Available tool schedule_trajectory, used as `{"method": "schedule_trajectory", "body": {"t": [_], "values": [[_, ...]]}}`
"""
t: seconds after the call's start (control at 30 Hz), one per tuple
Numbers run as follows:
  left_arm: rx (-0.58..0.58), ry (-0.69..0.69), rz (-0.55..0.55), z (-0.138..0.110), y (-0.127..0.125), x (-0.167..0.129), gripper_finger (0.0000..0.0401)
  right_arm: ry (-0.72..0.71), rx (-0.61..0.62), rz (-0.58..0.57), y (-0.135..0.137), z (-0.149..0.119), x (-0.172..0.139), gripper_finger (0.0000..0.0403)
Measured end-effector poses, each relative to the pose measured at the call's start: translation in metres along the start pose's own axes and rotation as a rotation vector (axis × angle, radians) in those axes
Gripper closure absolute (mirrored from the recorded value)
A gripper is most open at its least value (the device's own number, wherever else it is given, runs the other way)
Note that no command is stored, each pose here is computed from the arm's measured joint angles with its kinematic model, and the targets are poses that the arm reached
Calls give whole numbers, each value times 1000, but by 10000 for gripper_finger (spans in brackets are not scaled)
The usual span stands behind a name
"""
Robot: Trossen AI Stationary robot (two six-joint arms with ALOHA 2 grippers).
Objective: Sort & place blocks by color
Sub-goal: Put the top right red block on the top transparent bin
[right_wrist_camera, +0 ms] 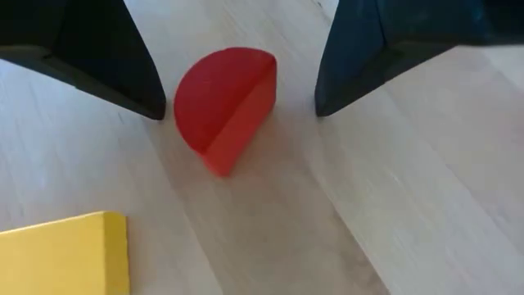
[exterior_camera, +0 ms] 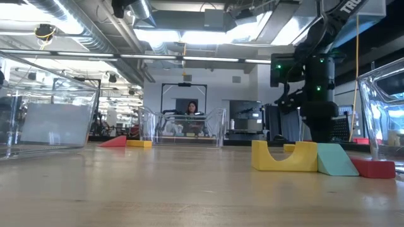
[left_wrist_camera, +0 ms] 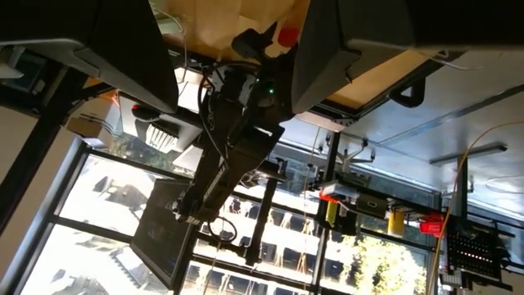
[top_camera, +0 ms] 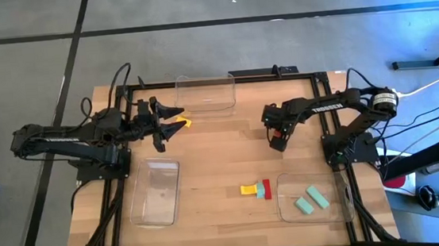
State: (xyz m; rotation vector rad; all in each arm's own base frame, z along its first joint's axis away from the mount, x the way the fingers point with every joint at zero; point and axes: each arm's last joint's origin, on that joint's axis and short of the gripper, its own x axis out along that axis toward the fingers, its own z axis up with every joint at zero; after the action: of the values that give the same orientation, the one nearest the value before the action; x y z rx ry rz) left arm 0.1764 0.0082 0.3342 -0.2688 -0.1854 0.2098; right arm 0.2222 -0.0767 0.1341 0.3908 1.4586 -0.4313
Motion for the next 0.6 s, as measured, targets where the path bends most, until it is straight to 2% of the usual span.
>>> {"method": "schedule_trajectory", "body": {"t": [0.2, 0.3, 0.4, 0.6], "values": [[0, -2, 7, 0, 0, 0, 170, -6, -15, -2, 0, 1, 0, 86], [0, -2, 7, 0, 0, 0, 170, -12, -26, -11, 0, 1, 0, 107], [0, -2, 7, 0, 0, 0, 170, -26, -29, -13, 0, 2, 0, 157], [0, -8, 33, 0, 1, 0, 170, -50, -46, -28, 0, 4, 0, 298]]}}
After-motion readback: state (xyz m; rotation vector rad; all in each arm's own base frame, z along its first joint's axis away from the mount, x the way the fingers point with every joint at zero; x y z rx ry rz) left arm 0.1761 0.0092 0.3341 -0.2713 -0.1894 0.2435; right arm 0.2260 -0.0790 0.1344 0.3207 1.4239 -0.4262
